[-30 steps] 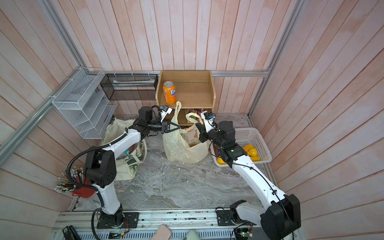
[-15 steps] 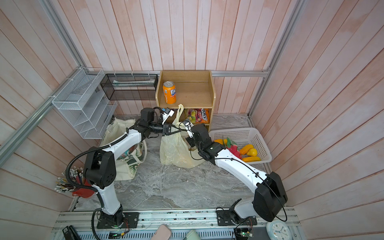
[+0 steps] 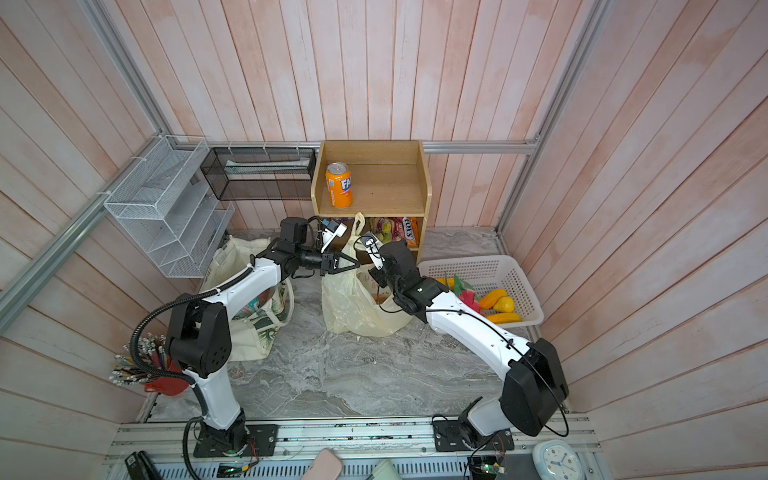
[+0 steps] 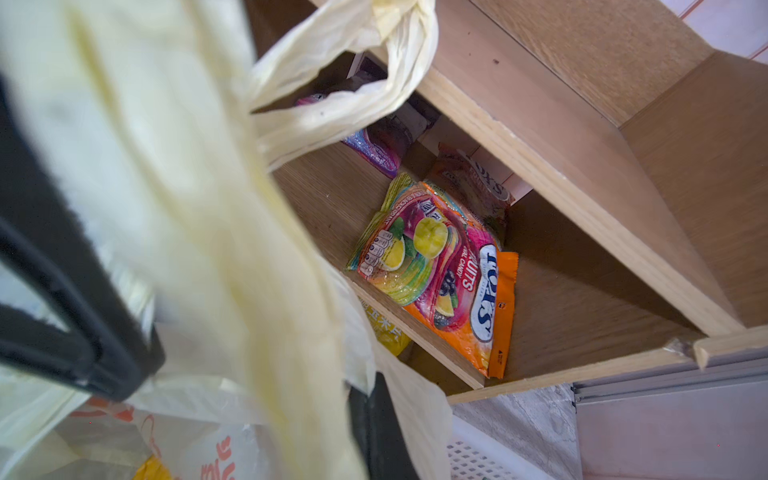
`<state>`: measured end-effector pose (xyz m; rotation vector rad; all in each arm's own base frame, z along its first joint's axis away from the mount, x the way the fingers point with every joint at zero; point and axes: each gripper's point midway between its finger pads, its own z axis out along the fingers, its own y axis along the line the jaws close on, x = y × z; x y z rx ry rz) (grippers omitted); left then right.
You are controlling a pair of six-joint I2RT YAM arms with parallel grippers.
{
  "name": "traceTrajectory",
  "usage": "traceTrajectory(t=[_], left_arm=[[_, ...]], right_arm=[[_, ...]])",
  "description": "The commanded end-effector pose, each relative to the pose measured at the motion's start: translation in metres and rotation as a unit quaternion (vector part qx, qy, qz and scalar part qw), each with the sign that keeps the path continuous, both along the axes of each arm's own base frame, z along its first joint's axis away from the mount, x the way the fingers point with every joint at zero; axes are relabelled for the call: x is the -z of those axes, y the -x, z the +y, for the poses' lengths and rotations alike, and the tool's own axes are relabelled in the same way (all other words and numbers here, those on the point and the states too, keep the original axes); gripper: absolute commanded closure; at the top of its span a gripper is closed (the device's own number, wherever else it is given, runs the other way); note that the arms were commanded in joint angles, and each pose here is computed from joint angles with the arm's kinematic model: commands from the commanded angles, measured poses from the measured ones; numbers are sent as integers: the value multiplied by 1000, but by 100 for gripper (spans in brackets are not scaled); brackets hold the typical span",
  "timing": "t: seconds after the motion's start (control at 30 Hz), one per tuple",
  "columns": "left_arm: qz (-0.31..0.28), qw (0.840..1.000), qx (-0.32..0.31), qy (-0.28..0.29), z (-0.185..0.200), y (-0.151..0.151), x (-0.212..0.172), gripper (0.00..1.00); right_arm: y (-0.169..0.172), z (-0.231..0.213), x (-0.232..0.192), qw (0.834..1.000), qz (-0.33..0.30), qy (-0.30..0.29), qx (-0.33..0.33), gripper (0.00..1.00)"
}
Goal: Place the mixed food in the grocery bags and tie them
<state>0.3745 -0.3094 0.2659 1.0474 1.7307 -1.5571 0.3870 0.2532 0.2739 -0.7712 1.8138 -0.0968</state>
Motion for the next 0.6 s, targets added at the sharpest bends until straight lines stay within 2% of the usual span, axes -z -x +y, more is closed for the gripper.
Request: traceTrajectory(t=[0.0, 0.17, 0.57], left_arm=[[-30, 999, 18, 20, 5, 14, -21, 91], [-37, 999, 21, 32, 7, 23, -27, 81], [-46, 998, 2, 35, 10, 24, -32, 77]], right_arm=[[1, 4, -1, 1000, 8, 4, -11, 100], [4, 3, 3, 1000, 13, 0, -12, 100], [39, 17, 3, 997, 36, -26, -57, 100]])
